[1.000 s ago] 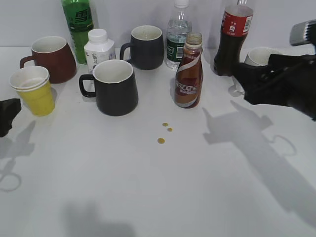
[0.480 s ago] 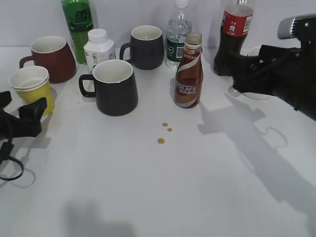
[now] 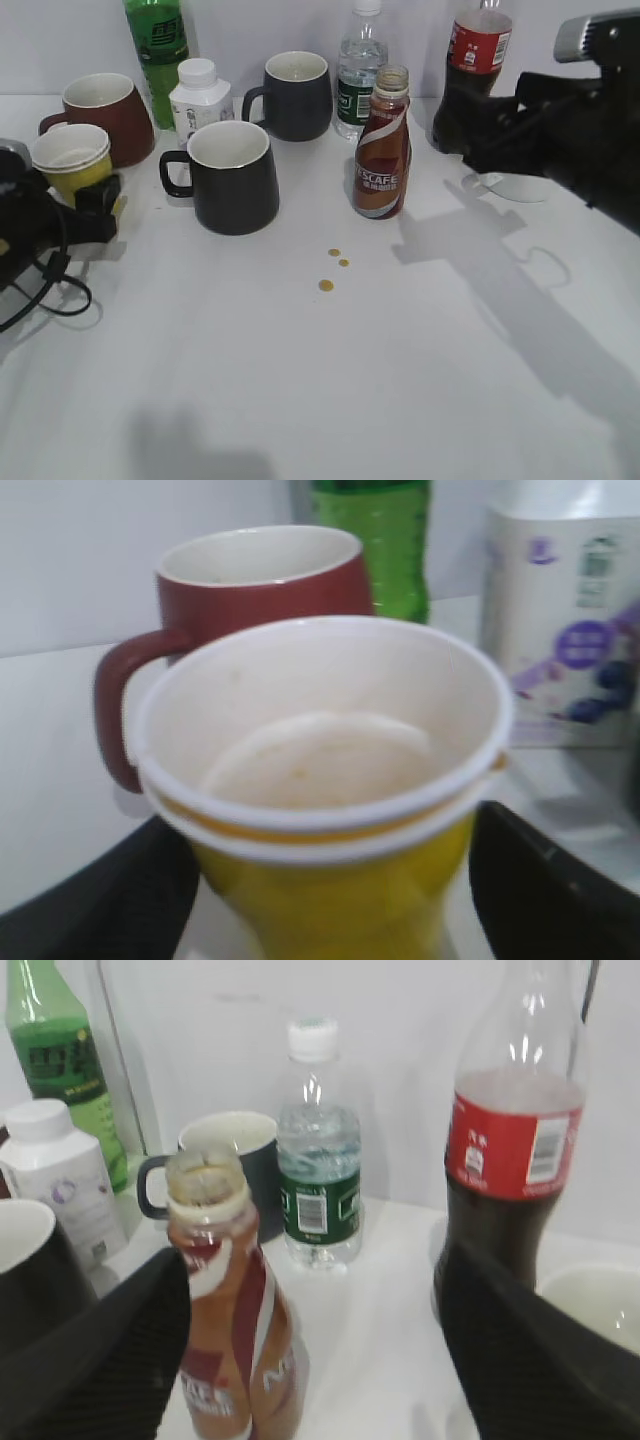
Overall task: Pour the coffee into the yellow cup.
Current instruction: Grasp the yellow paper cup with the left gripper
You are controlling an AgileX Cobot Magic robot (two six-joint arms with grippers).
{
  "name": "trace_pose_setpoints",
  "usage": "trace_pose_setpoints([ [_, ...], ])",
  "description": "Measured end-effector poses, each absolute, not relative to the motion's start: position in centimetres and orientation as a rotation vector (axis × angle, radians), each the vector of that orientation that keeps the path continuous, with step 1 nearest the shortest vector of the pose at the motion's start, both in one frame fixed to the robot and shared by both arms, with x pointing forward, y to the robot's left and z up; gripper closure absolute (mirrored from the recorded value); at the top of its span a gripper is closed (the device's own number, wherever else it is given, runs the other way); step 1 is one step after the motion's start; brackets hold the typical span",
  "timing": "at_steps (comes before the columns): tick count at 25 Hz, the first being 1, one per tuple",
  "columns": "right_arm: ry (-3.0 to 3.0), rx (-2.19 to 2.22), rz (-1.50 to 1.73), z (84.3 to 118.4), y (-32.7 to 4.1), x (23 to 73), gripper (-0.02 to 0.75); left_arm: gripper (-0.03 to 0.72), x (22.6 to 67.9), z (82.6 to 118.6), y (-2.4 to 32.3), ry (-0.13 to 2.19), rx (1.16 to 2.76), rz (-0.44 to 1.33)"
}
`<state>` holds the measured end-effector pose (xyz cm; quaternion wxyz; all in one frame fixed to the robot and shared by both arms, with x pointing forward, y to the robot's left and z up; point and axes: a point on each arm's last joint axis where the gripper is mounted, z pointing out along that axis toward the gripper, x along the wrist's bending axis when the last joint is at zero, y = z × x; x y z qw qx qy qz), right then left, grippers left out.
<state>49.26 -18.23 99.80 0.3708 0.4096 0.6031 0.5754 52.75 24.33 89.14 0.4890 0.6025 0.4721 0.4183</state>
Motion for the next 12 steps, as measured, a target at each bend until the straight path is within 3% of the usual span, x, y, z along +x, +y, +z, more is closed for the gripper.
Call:
trace_pose_setpoints([
  [8,1.599,1.082,1.437,98.1,-17.8,50.2,0.153,0.064,55.7,88.1,24.0,1.134,1.445,1.03],
  [12,1.617,1.065,1.436,98.0,-17.6,50.2,0.153,0.123,56.3,88.1,23.9,1.13,1.429,1.041],
])
